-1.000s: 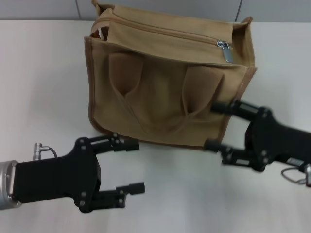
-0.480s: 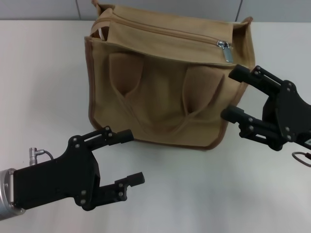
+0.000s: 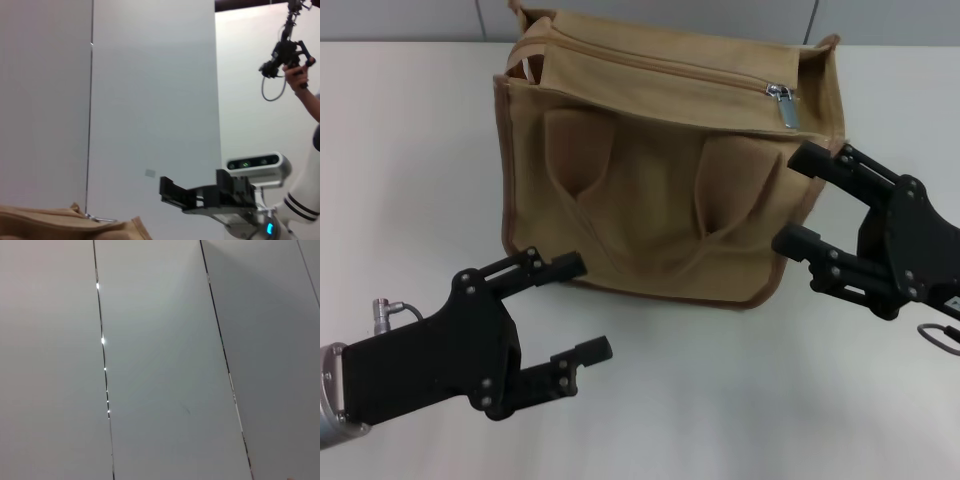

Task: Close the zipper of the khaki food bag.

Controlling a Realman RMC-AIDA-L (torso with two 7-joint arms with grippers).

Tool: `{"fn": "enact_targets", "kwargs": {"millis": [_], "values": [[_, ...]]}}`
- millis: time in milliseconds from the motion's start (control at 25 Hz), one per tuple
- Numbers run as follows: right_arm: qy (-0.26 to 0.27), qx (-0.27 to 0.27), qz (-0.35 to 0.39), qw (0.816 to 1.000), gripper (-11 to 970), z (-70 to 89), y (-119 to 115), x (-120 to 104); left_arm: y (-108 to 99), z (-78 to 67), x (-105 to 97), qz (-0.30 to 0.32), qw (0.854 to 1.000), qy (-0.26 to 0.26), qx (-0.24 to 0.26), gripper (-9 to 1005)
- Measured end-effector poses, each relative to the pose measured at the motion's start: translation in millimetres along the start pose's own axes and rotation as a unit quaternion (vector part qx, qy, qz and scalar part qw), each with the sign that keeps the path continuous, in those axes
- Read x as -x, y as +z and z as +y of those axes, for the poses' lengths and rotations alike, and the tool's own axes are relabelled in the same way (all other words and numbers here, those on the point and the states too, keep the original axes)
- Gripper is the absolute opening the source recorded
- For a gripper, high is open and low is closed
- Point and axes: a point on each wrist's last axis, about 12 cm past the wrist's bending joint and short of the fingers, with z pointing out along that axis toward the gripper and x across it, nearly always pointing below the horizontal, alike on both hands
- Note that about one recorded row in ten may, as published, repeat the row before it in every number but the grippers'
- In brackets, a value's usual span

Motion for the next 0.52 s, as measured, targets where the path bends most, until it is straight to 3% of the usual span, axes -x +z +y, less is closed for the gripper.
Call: {"fn": "enact_targets", "kwargs": {"millis": [520], "values": [[-0.014,-0.045,-0.027,0.999,802,16.1,-7.4,-12.8,-9.3,-11.5,-4.6,-0.029,0.998,0.022,0.052,726]]}}
